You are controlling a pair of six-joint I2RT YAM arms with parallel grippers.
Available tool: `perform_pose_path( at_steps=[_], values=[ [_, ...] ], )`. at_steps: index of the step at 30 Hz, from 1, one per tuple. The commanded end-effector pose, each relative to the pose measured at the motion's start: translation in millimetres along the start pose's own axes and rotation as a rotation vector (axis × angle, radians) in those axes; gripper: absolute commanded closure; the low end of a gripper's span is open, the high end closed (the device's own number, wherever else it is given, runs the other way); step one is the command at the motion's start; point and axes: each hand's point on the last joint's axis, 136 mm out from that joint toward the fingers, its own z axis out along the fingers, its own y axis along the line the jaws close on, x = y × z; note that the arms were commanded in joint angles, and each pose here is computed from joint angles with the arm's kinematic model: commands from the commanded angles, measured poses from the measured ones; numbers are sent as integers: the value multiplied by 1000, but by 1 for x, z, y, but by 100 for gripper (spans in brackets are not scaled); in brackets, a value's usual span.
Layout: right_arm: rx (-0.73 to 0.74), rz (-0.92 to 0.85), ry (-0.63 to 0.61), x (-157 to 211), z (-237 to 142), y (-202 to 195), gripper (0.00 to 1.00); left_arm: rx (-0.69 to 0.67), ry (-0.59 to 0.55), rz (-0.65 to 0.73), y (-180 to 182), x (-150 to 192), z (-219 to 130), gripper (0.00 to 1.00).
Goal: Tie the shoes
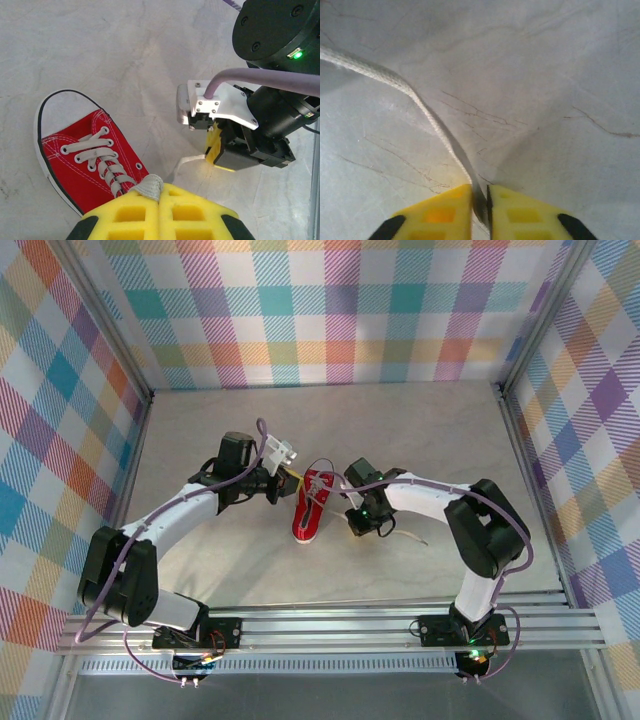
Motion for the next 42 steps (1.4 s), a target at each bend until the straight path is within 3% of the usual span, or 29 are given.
perform_pose_path(
  at_steps=[1,5,11,18,21,23,26,29,34,38,40,42],
  values=[
    [80,-9,-38,-8,-16,-10,100,9,-27,45,-10,-11,-10,100],
    [118,-56,-205,-54,-57,-12,100,9,-51,50,-16,-12,-16,100],
    [-14,-158,-387,-148,-98,23,100,-22,-80,58,-24,-4,-21,100],
    [-467,-211,-461,-229,-112,118,98,-44,-103,97,-43,8,-22,100],
    [-652,-308,-424,-226,-109,168,88,-40,-104,98,-47,12,-21,100],
    [-695,-374,-400,-217,-104,186,77,-29,-98,96,-50,14,-20,100],
    [-676,-362,-402,-216,-101,182,53,-17,-89,91,-51,15,-17,100],
    [-617,-294,-453,-223,-114,157,44,-16,-86,91,-50,14,-16,100],
    [-534,-96,-539,-232,-144,93,38,-35,-68,88,-44,12,-11,100],
    [-431,38,-521,-208,-144,46,38,-51,-48,73,-37,12,-7,100],
    [-412,46,-492,-189,-137,40,38,-56,-42,59,-33,11,-6,100],
    [-481,-17,-516,-169,-138,54,38,-66,-43,32,-27,8,-5,100]
  ],
)
